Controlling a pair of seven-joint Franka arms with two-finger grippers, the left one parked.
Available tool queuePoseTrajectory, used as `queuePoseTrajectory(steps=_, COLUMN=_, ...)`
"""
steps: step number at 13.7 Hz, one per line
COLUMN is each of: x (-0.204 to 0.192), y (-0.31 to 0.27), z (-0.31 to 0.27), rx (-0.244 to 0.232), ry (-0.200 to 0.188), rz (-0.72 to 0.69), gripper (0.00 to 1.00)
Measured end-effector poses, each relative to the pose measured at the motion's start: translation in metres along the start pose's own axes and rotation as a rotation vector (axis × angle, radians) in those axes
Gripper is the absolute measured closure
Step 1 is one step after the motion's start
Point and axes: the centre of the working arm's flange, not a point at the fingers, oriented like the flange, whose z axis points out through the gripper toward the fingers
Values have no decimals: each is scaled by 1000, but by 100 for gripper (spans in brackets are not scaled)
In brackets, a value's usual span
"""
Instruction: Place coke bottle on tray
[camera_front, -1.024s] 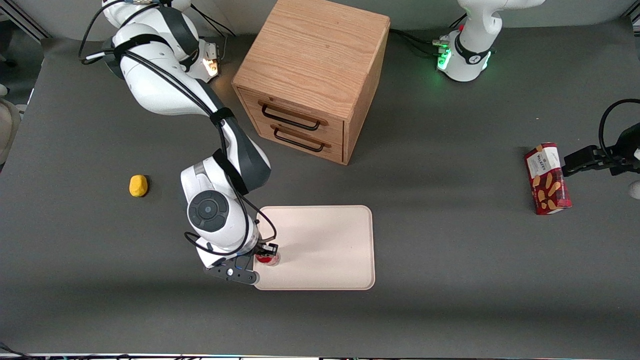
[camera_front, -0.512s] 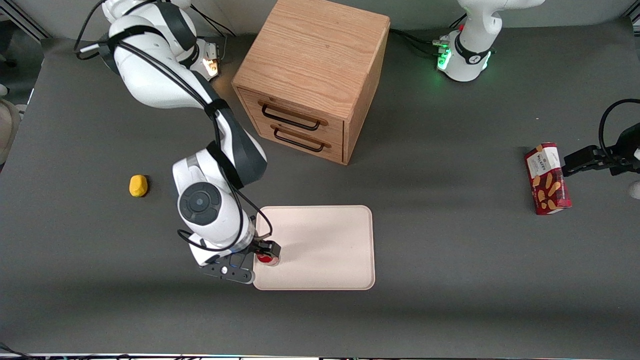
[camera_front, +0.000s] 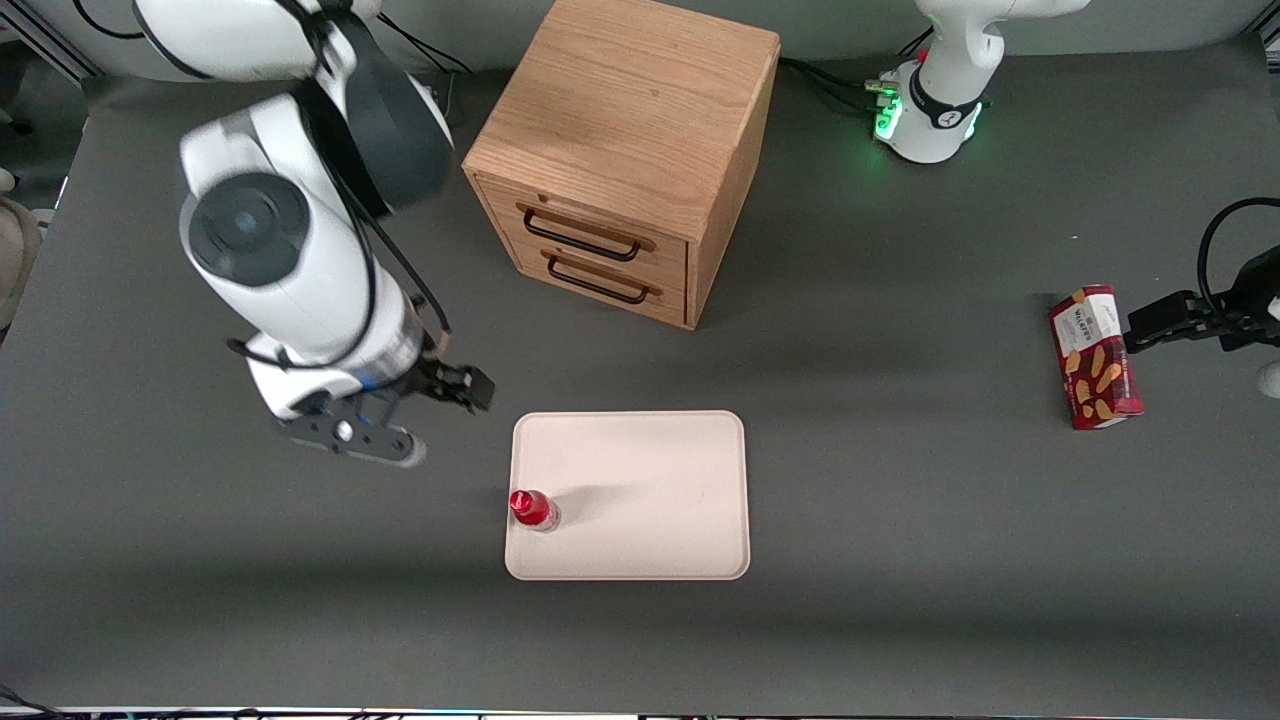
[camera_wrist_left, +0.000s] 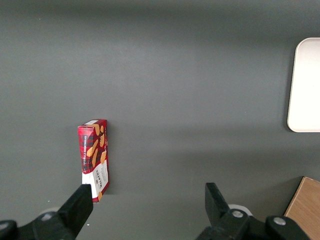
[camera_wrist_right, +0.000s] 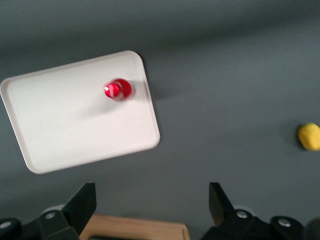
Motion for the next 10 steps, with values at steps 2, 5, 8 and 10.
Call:
queuePoseTrajectory(steps=2, x=-9, y=34, z=-34, rx=-15, ry=-15, rz=-28, gripper=0)
queuePoseTrajectory(steps=5, x=-2, y=116, z=-64, rx=-17, ry=-43, rz=-141, gripper=0)
queuePoseTrajectory(steps=8, x=0, y=200, z=-71, rx=-16, ry=-61, rz=-219, gripper=0)
queuePoseTrajectory(steps=10, x=1, y=237, z=-69, rx=-12, ry=-48, rz=-258, gripper=0)
